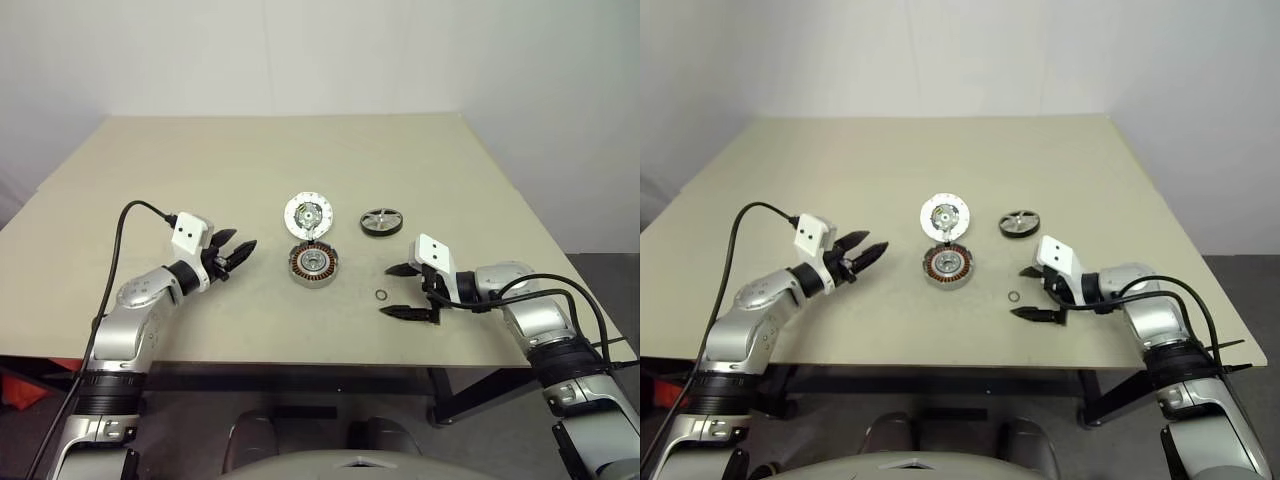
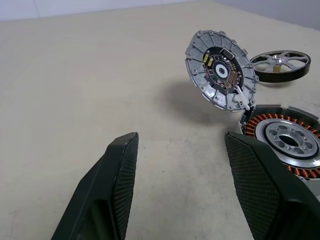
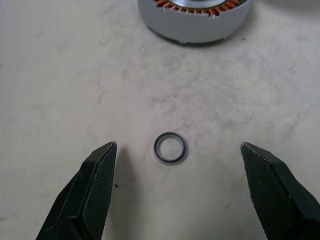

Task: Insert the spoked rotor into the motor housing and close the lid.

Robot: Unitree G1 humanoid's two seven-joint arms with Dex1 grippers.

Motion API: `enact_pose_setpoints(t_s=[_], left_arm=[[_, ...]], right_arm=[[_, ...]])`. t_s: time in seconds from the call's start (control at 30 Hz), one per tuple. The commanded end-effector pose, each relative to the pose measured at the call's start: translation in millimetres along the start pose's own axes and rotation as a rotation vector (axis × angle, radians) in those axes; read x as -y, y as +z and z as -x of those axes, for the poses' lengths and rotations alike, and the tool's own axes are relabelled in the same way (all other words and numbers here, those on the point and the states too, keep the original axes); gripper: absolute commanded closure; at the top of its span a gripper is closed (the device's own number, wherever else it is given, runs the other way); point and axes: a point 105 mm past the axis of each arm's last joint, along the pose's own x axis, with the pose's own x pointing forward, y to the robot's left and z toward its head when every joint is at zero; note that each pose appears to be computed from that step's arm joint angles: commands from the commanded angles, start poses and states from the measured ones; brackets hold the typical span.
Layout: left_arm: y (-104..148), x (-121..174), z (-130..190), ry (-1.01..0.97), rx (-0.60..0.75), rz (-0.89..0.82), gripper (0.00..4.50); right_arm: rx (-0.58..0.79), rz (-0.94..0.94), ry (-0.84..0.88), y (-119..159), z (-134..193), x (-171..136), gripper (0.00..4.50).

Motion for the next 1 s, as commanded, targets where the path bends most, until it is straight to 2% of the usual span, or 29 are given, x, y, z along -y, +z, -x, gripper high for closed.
enact_pose_setpoints(t_s=[0.03,0.5,0.6,0.7,1.0], left_arm=[[13.2,-5.7,3.6,0.013,0.032,-0.040,1.61],[13.8,-7.4,5.6,0.016,0.026,-0.048,1.61],[14.0,-8.0,6.4,0.019,0.026,-0.050,1.61],[14.3,-8.4,6.5,0.020,0.026,-0.051,1.61],[15.1,-9.4,5.9,0.021,0.027,-0.056,1.61]], right_arm=[[0.008,0.043,-0.002,7.3,-1.6,-1.8,0.03],[0.017,0.001,-0.021,-1.3,-11.6,5.9,0.03],[0.019,-0.006,-0.028,-4.1,-12.6,8.8,0.63],[0.020,0.002,-0.028,-6.4,-13.1,8.6,1.56],[0.025,0.015,-0.024,-5.1,-10.7,5.4,1.56]])
